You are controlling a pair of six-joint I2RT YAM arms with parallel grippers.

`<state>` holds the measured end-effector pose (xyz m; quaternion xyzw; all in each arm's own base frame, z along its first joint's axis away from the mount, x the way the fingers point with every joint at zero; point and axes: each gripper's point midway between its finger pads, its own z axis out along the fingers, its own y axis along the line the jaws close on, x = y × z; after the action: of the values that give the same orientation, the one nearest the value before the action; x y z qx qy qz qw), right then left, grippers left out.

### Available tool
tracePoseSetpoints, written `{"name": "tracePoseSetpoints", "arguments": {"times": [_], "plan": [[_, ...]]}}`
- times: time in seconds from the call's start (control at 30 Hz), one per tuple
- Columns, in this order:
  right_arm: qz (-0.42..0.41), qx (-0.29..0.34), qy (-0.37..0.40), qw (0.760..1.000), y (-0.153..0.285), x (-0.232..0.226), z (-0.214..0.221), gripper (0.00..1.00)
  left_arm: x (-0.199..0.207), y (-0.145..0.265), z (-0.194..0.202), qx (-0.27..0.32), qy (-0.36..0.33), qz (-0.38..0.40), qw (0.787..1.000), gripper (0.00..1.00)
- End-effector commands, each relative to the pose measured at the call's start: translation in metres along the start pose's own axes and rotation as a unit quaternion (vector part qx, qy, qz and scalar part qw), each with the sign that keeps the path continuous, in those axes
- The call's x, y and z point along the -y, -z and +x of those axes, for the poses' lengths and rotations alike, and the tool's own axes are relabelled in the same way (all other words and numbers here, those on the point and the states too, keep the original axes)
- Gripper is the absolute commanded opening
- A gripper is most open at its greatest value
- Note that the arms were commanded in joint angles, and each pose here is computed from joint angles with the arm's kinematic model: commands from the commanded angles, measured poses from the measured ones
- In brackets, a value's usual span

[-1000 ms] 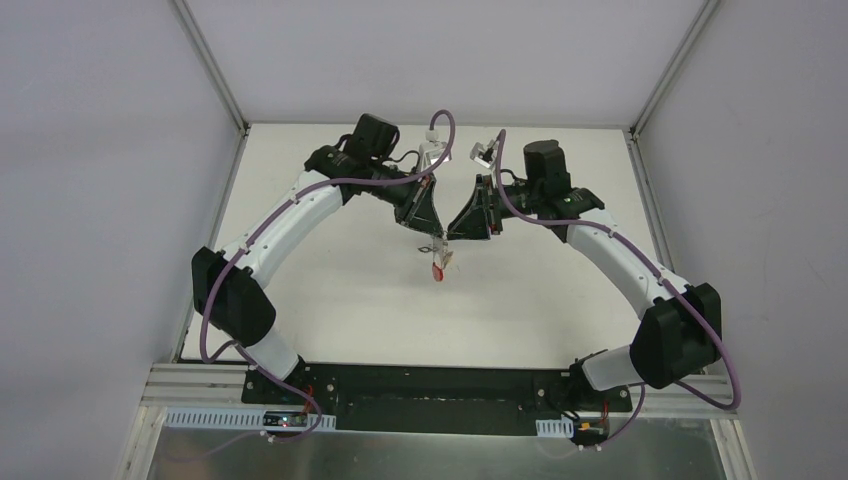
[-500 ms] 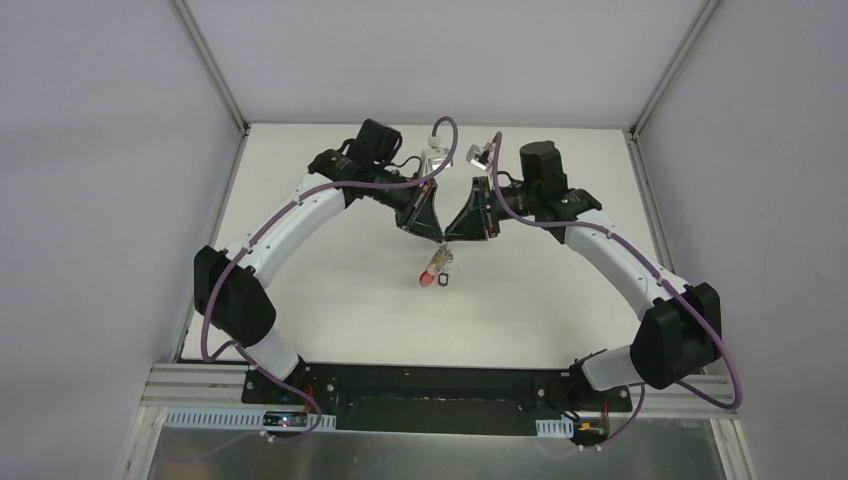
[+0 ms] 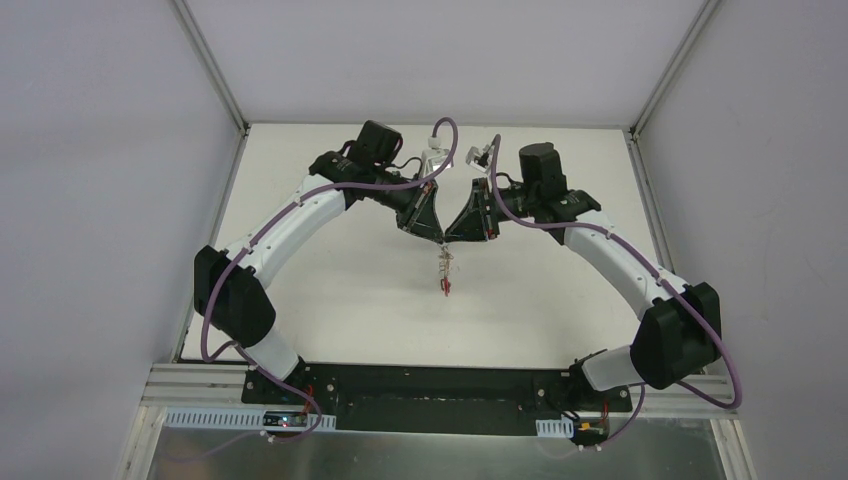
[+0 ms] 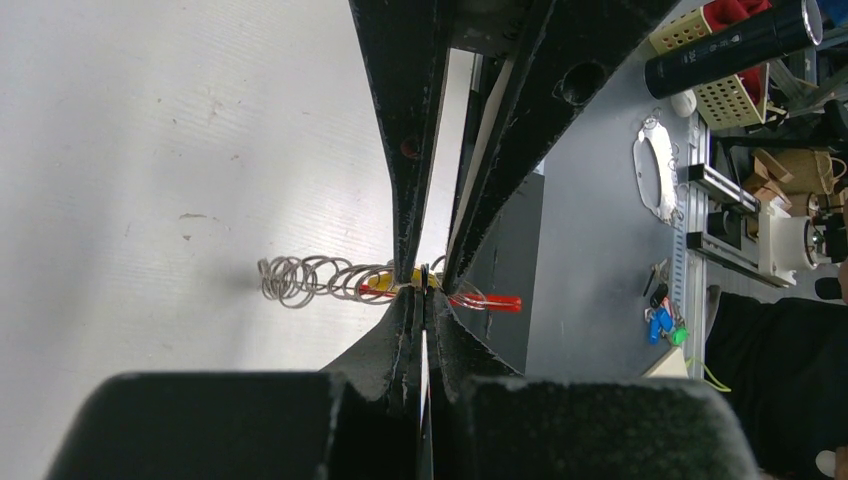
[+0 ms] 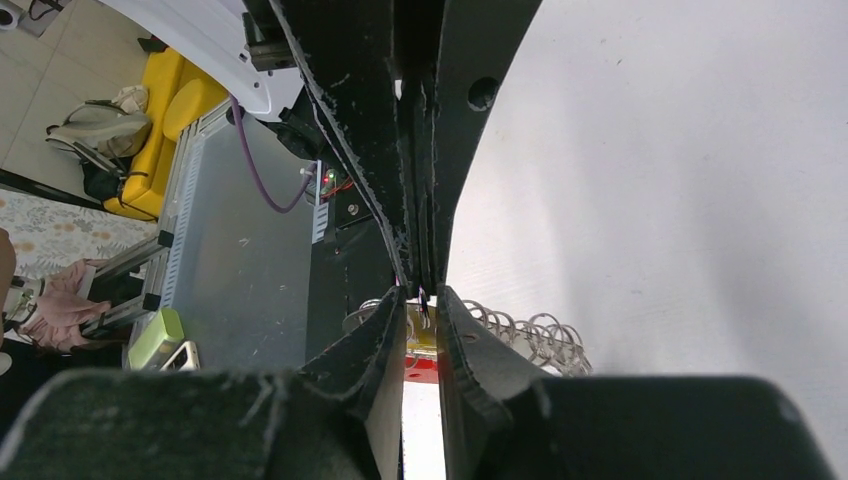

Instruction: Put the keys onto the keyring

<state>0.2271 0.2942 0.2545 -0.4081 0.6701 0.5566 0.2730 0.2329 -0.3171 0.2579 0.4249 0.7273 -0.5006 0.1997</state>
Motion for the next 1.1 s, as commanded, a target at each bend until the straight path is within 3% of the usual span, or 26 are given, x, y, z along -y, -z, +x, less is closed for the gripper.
{"name": "tracePoseSetpoints", "arguments": {"times": [0.0, 0.23, 0.5, 1.07], "plan": [[0.002, 0.006, 0.043, 0.999, 0.003, -0.007, -0.004, 0.19, 0.028, 0.010, -0.012, 0.024, -0.038, 0.028, 0.999, 0.00], [0.002, 0.006, 0.044, 0.999, 0.003, -0.007, -0.003, 0.16, 0.029, 0.010, -0.012, 0.026, -0.040, 0.030, 0.998, 0.00], [-0.008, 0.012, 0.029, 0.999, 0.000, -0.006, -0.004, 0.00, 0.029, 0.010, -0.018, 0.034, -0.037, 0.030, 0.998, 0.00], [-0.008, 0.022, 0.044, 0.999, 0.004, -0.011, -0.006, 0.00, 0.030, 0.011, -0.026, 0.061, -0.037, 0.033, 0.997, 0.00]]}}
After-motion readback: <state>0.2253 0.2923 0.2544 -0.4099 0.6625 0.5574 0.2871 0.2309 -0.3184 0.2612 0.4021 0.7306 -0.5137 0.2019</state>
